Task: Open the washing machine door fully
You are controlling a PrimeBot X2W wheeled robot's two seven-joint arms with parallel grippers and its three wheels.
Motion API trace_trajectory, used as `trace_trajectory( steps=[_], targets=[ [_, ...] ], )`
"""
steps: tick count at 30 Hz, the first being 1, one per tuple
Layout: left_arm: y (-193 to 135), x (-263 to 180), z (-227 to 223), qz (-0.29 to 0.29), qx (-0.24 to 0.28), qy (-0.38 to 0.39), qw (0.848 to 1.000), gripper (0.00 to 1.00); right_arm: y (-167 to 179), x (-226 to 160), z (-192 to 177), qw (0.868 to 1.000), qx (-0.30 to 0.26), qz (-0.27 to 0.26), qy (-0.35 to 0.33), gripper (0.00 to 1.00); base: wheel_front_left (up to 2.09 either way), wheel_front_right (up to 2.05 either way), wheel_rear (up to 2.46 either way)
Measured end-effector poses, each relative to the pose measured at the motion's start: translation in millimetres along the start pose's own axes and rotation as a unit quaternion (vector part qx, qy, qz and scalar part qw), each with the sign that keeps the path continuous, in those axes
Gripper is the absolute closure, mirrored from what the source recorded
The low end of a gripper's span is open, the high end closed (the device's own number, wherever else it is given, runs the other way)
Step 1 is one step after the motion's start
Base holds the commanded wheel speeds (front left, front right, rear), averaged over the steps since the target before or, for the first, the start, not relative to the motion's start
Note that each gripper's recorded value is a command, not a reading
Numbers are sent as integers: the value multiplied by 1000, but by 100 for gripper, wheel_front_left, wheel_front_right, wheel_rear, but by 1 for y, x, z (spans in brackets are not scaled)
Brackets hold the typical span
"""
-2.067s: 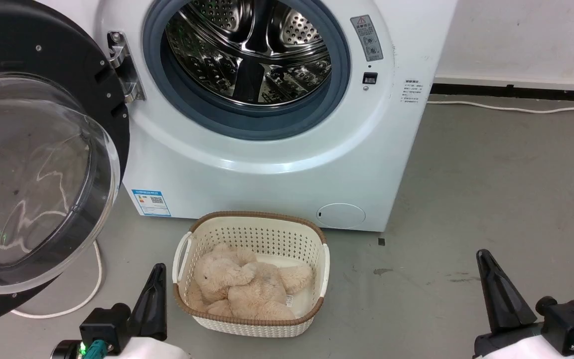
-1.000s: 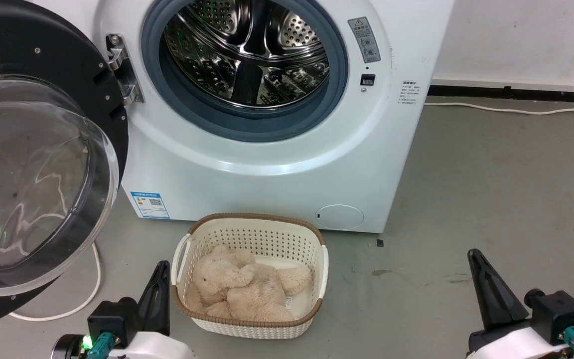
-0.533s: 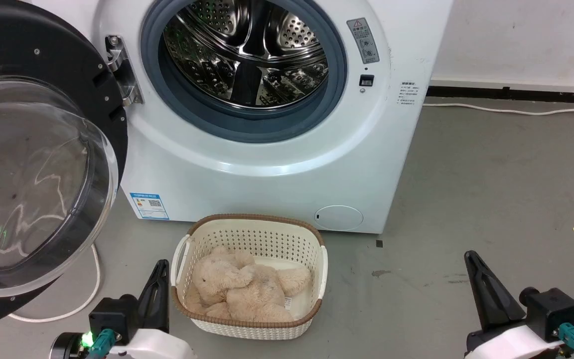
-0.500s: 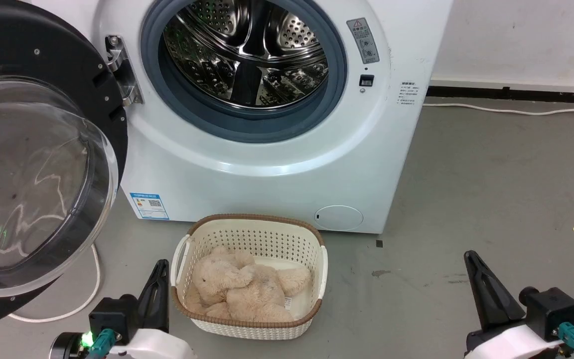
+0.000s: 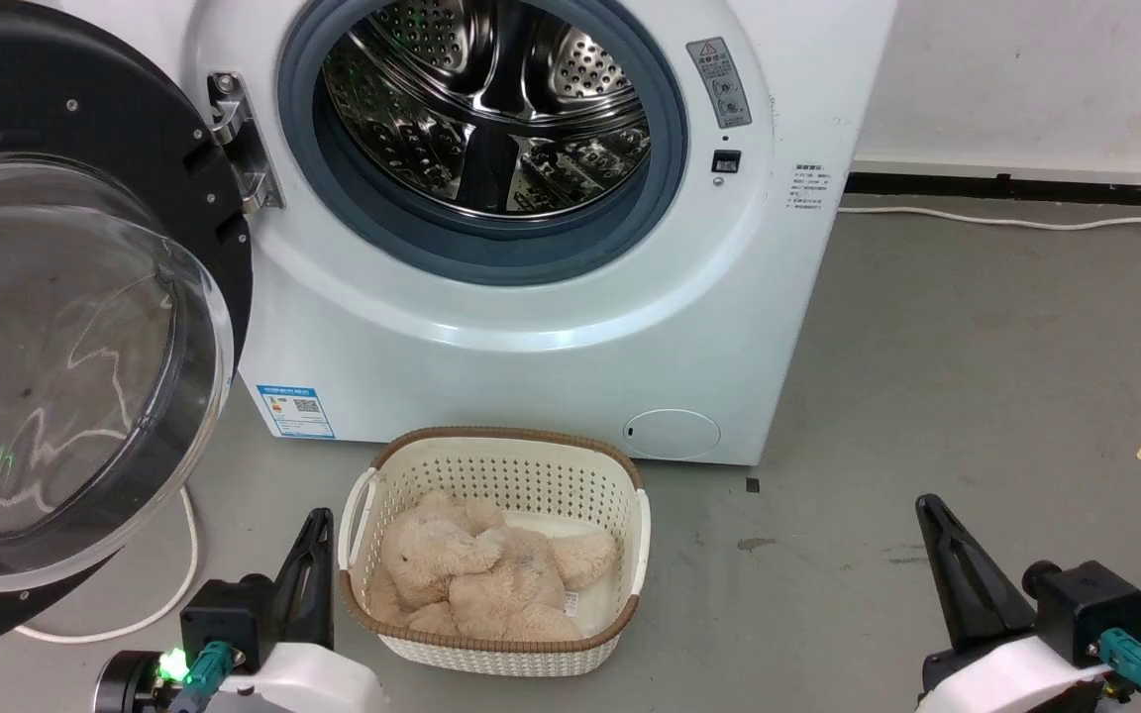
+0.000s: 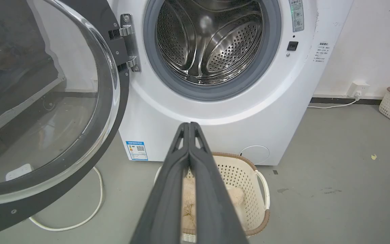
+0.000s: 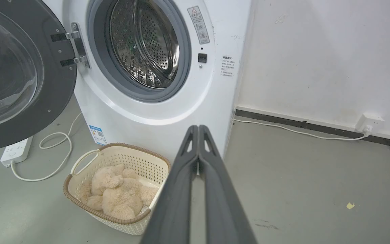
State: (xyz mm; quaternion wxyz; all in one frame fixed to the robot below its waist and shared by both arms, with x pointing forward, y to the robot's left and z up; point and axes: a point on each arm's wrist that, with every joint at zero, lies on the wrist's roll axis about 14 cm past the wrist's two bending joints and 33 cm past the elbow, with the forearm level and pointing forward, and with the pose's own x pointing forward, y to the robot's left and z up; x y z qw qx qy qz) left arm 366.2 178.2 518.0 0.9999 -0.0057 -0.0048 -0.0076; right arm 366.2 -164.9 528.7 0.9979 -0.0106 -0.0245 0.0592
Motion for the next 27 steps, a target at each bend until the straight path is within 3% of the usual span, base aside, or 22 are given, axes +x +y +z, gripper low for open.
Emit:
trace_trajectory(
  steps=[27],
  targets=[
    [-2, 2, 2, 3, 17, 9, 1000, 100, 3, 2, -3, 1000, -6, 4, 21, 100, 0, 0, 0]
  ],
)
